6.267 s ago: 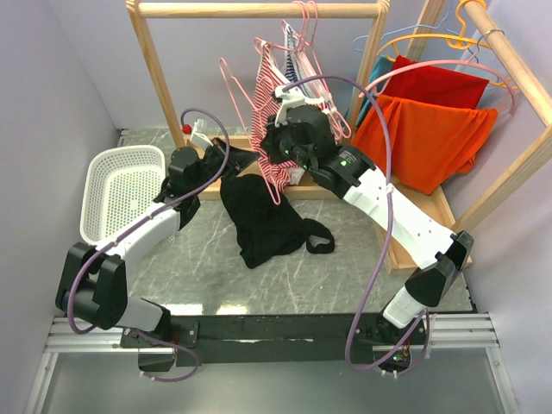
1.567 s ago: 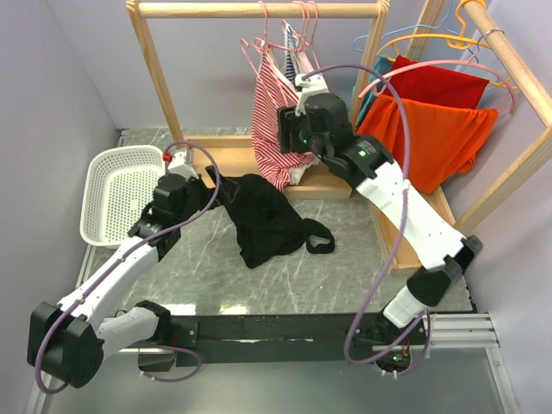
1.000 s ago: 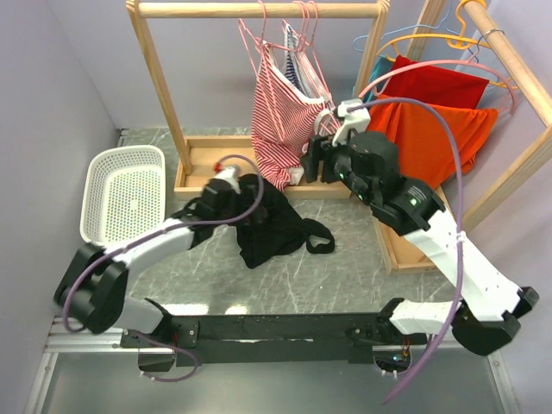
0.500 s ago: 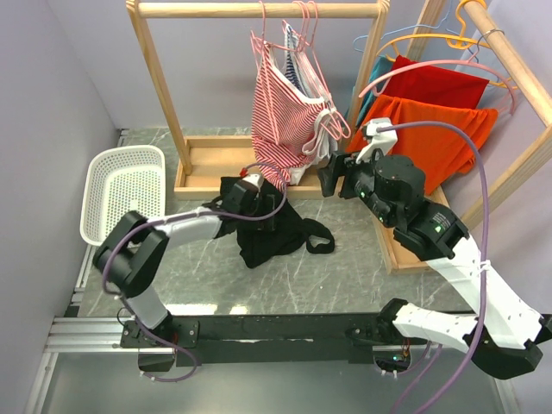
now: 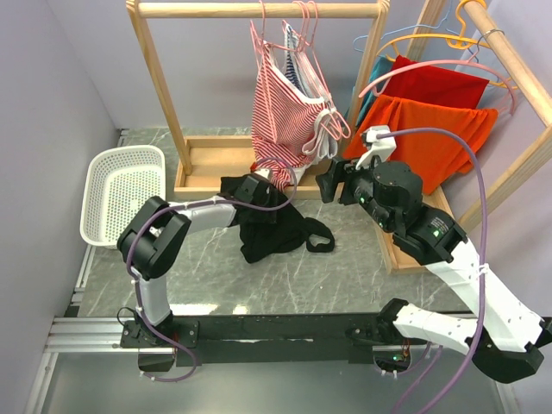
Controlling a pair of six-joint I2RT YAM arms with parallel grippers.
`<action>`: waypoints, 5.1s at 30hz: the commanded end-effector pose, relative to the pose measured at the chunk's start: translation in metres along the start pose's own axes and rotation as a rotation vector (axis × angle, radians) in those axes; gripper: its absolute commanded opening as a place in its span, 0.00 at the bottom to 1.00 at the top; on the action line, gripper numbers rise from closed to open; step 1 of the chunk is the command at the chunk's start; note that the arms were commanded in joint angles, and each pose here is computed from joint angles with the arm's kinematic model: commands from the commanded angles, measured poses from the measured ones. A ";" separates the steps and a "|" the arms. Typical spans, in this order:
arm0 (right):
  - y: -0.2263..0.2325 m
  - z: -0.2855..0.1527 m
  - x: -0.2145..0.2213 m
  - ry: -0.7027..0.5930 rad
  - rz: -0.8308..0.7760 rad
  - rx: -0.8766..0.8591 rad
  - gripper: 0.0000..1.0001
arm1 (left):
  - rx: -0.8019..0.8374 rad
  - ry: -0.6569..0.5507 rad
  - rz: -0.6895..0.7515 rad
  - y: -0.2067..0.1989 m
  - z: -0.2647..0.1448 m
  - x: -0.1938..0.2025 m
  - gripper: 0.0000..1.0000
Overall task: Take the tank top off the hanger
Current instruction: Pick up the tank top from the center of the board, then place the tank top in the bin, then pick up the hanger from the clothesline.
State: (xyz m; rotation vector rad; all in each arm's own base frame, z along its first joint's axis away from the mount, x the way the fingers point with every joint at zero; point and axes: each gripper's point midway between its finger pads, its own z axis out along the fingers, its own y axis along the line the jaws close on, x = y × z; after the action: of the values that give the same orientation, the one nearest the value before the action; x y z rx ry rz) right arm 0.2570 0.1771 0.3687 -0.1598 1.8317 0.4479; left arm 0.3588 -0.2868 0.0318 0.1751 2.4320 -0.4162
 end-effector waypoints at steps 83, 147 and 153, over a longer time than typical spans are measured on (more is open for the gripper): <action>-0.004 -0.004 0.016 -0.022 0.054 -0.010 0.84 | -0.402 -0.546 -0.576 0.331 -0.249 -0.182 0.99; -0.008 0.153 -0.092 -0.046 -0.201 0.106 0.44 | 0.193 -0.319 -0.255 0.094 -0.190 -0.118 0.99; 0.002 0.155 -0.084 -0.013 -0.207 0.038 0.37 | 0.195 -0.314 -0.258 0.094 -0.186 -0.120 0.99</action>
State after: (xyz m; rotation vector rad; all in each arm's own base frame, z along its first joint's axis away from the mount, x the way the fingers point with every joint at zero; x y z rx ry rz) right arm 0.4248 0.2241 0.3883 -0.3007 1.8343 0.2059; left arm 0.3578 -0.1321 0.2109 -0.1479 2.1334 -0.7169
